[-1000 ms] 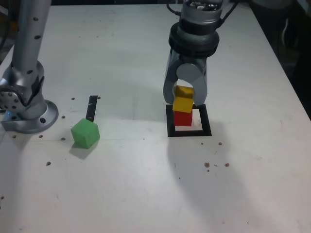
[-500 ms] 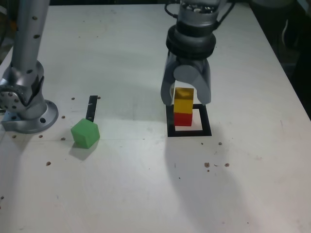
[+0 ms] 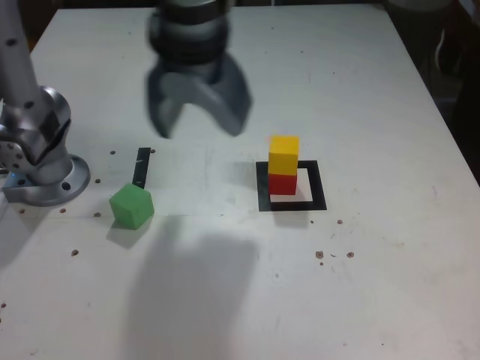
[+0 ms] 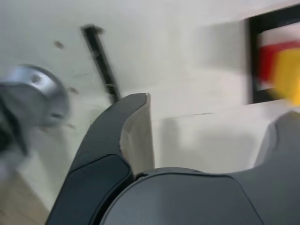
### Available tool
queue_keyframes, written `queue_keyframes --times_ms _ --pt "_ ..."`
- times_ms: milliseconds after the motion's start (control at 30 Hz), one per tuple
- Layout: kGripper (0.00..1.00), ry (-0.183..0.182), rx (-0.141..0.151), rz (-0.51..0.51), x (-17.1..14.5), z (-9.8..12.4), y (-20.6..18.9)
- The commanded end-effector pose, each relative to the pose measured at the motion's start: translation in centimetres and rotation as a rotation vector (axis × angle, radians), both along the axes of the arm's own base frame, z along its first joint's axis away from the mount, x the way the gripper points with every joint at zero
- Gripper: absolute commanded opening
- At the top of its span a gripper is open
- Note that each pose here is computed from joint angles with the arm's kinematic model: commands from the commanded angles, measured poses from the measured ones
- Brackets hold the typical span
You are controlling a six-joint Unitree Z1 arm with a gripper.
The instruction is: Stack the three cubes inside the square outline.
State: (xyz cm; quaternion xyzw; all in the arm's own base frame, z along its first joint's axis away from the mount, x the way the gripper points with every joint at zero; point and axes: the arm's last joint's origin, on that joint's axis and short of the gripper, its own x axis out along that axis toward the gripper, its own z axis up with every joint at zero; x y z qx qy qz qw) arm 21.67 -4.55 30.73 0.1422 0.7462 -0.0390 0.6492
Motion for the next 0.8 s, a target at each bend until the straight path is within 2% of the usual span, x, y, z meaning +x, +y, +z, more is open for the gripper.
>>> queue_keyframes --times_ms 0,167,300,433,633,767 --pt "0.99 0.057 0.031 -0.047 -2.5 -1.3 0.4" --pt "0.99 0.122 0.076 -0.140 -5.7 -3.4 0.5" --pt "0.98 0.142 0.077 -0.201 -7.0 -4.8 -0.1" --pt "0.96 0.141 0.044 -0.245 -7.3 -6.1 -1.0" --pt "0.94 0.119 -0.036 -0.321 -7.0 -6.8 -3.4" --pt "0.93 0.124 -0.053 -0.335 -6.9 -7.0 -3.9"
